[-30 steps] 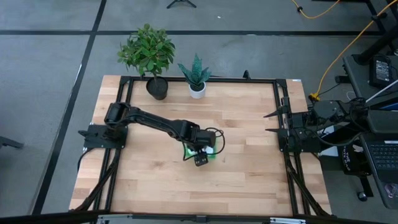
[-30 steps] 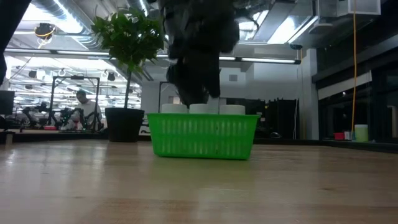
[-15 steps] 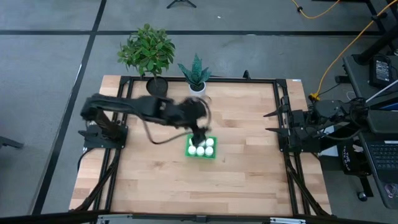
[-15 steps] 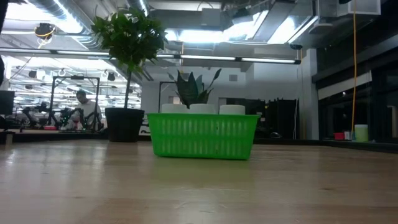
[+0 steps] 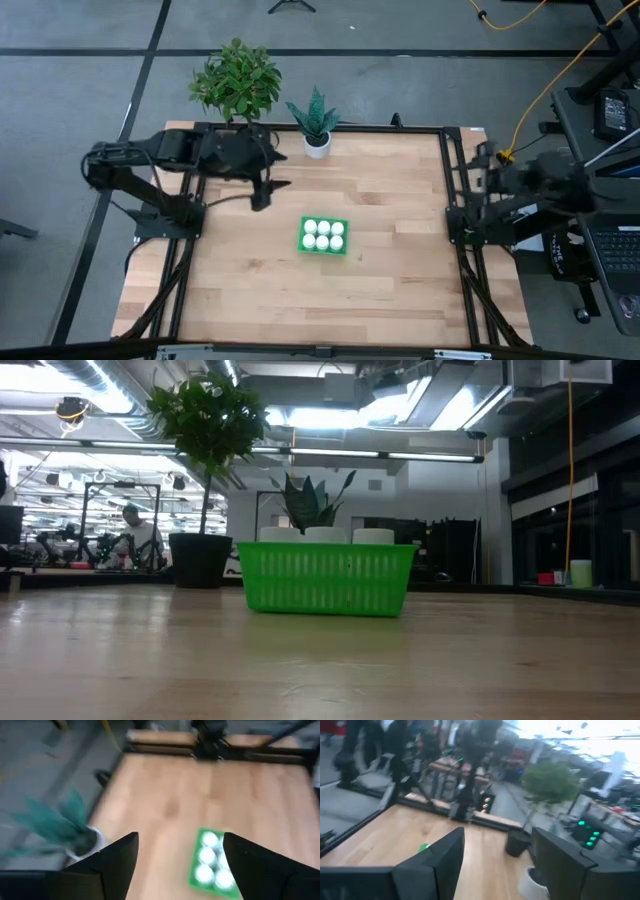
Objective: Pick and place pill bottles into a basket
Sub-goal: Return to Home Position
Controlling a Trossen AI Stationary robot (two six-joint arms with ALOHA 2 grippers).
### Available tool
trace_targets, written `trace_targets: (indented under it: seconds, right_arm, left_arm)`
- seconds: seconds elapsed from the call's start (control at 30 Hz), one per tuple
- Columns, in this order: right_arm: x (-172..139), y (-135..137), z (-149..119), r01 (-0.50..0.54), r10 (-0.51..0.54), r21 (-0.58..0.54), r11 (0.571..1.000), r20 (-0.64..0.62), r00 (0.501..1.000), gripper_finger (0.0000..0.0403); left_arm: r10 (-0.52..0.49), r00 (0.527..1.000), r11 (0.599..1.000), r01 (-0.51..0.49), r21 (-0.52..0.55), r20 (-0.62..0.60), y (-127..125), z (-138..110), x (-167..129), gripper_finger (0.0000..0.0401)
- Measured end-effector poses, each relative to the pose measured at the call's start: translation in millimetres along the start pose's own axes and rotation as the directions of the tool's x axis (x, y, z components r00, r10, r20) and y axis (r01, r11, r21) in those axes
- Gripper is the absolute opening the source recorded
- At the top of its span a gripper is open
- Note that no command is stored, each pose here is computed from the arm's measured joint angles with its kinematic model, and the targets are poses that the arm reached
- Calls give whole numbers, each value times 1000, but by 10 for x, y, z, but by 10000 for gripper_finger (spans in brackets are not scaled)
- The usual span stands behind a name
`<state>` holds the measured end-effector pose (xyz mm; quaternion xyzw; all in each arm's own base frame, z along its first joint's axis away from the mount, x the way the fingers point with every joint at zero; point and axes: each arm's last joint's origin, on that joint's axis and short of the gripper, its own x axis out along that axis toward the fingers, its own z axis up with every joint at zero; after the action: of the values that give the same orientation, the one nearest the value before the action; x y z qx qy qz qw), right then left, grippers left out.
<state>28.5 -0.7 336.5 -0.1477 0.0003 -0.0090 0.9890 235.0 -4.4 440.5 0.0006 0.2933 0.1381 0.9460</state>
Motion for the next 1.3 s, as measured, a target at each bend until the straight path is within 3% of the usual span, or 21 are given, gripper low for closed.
trace_targets:
  seconds: [0.07, 0.17, 0.27, 0.4, 0.47, 0.57, 0.73, 0.87, 0.93, 1.0, 1.1, 1.3]
  right_arm:
    - [-203, -59, -81, 23, -23, 21, 1000, 27, 999, 233]
    - [-388, -101, -198, 32, -34, 84, 996, 16, 999, 233]
    - [-398, -95, -275, 61, -48, 119, 991, -110, 993, 233]
    - [-323, -45, -346, 62, -46, 149, 987, -104, 993, 233]
    - [-306, -42, -319, 51, -40, 166, 985, -69, 997, 233]
    - [-263, -4, -358, 18, -5, 160, 987, -79, 997, 233]
    - [-259, -2, -331, -7, 15, 175, 985, -42, 999, 233]
    - [-254, 0, -332, -7, 14, 177, 984, -41, 999, 233]
    - [-254, 0, -332, -6, 13, 174, 985, -40, 999, 233]
    - [-253, 1, -332, -7, 14, 172, 985, -40, 999, 233]
    - [-253, 1, -331, -7, 14, 172, 985, -40, 999, 233]
    - [-253, 1, -331, -8, 14, 171, 985, -40, 999, 233]
  left_arm:
    - [-99, 995, 994, 98, -41, -8, 124, -195, 64, 284]
    - [-248, 966, 966, 252, -60, 75, 285, -572, 229, 285]
    - [-360, 914, 920, 381, -91, 189, 448, -1065, 472, 284]
    - [-472, 810, 829, 542, -138, 348, 600, -1756, 734, 284]
    - [-511, 746, 784, 608, -125, 427, 619, -2037, 809, 283]
    - [-475, 709, 778, 615, -126, 521, 624, -2341, 861, 283]
    - [-403, 748, 798, 569, -199, 527, 521, -2682, 942, 285]
    - [-423, 780, 800, 560, -214, 461, 426, -2857, 993, 283]
    - [-439, 784, 796, 566, -215, 439, 383, -2909, 1002, 284]
    - [-422, 818, 807, 535, -250, 391, 352, -2957, 1030, 285]
    - [-358, 866, 793, 479, -376, 349, 346, -3001, 1059, 285]
    - [-346, 883, 778, 459, -430, 316, 344, -3034, 1073, 284]
